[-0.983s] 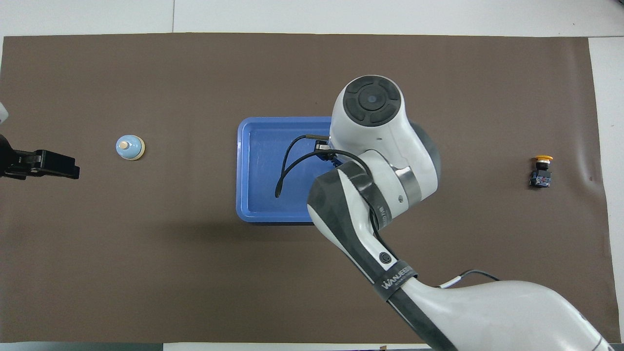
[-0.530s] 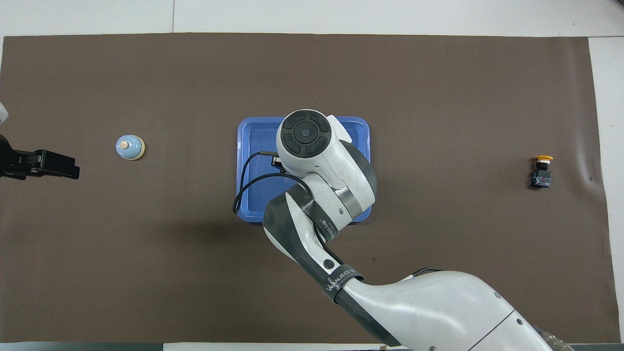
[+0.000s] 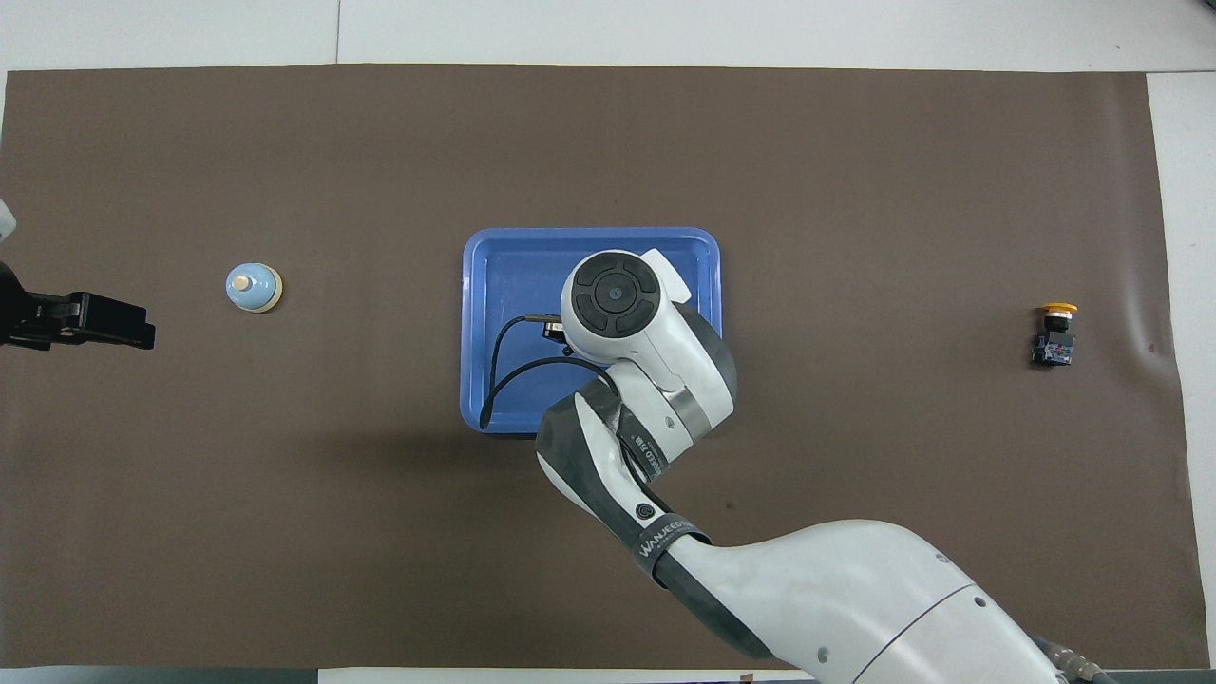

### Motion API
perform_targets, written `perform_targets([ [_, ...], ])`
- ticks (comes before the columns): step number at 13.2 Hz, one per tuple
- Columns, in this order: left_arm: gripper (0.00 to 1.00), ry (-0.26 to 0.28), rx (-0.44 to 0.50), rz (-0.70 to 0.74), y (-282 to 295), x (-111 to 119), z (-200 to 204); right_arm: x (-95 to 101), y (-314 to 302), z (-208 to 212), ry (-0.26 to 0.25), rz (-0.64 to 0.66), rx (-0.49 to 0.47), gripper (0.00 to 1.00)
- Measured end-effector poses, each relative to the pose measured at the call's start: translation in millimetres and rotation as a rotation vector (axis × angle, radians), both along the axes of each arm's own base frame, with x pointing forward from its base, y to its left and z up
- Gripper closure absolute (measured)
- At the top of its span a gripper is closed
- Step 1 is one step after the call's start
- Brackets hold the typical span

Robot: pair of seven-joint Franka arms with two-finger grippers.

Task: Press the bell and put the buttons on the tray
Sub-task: 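Carry the green button with the right gripper into the tray, then release the green button and reach the right gripper to the yellow button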

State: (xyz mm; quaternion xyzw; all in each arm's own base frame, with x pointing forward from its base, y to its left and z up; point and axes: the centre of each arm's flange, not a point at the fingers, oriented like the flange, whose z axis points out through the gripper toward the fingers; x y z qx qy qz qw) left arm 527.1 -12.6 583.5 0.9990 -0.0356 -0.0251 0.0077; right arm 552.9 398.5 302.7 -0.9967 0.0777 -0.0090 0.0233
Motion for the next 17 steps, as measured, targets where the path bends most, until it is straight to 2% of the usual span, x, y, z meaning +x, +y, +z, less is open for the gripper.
perform_targets([
  [4,0.00,0.000,0.000,0.000,0,0,0,-8.5,3,-2,0.008,0.013,-0.006,0.58],
  [6,0.00,0.000,0.000,0.000,0,0,0,-17.7,10,-3,0.014,0.022,-0.010,0.41],
  [9,0.00,0.000,0.000,0.000,0,0,0,-19.1,10,-1,0.014,0.014,-0.011,0.06],
  [10,0.00,0.000,0.000,0.000,0,0,0,-17.2,7,1,0.016,0.009,-0.014,0.00],
  [11,0.00,0.000,0.000,0.000,0,0,0,-14.4,2,6,0.023,0.001,-0.023,0.00],
  [14,0.00,0.000,0.000,0.000,0,0,0,13.4,-37,50,0.025,-0.070,-0.032,0.00],
  [17,0.00,0.000,0.000,0.000,0,0,0,51.5,-135,114,0.001,-0.081,-0.026,0.00],
])
